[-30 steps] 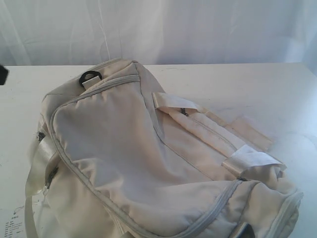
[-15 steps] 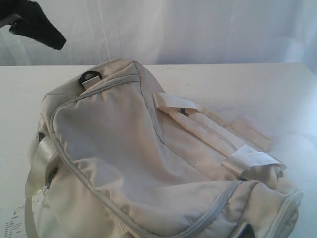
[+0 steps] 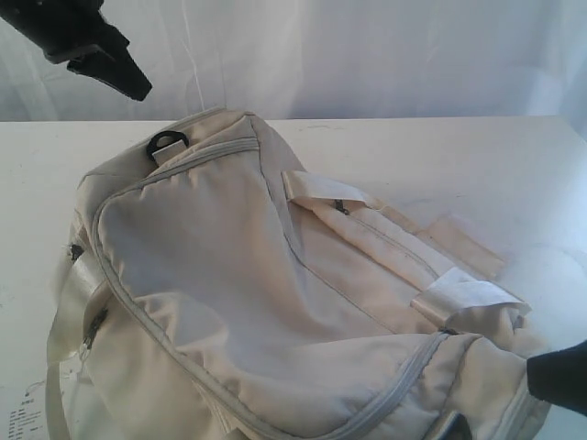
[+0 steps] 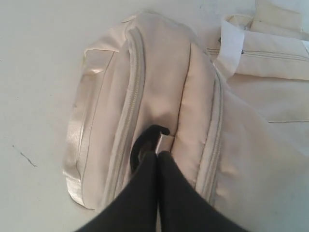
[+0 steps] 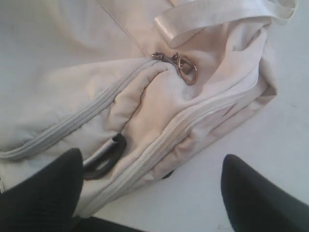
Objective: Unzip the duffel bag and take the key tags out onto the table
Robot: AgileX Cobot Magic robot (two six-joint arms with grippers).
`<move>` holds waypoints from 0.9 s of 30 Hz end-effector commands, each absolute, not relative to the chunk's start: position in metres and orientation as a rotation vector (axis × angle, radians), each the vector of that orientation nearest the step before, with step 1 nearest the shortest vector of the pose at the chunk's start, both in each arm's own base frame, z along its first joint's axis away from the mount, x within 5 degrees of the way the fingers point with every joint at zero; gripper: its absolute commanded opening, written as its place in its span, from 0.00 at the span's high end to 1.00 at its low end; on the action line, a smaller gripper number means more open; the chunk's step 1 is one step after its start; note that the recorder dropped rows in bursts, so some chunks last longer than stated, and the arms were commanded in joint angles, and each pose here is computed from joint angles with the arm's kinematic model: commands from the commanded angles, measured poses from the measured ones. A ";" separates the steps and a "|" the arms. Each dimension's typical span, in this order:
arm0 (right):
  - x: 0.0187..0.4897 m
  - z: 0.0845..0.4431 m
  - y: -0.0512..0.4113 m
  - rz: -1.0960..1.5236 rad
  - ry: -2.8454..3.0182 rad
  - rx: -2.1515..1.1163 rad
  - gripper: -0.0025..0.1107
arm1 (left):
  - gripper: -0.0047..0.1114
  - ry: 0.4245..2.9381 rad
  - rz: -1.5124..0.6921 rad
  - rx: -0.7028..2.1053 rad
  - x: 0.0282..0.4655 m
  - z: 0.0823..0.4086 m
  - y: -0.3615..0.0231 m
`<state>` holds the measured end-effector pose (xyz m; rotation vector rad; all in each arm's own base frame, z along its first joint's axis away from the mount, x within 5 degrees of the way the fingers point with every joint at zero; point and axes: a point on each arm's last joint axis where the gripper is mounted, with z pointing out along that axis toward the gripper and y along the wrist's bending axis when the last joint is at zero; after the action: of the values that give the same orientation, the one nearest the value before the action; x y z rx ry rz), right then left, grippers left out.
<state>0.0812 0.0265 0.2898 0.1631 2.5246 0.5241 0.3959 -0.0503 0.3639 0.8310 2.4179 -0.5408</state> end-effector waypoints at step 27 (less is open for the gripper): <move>0.153 0.225 0.018 0.587 2.676 0.353 0.87 | 0.96 2.641 -0.545 0.944 0.422 0.296 -0.044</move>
<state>0.1470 0.0210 0.2282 0.3982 2.7010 0.6356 0.4311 -0.0474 0.2968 0.9042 2.5439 -0.5527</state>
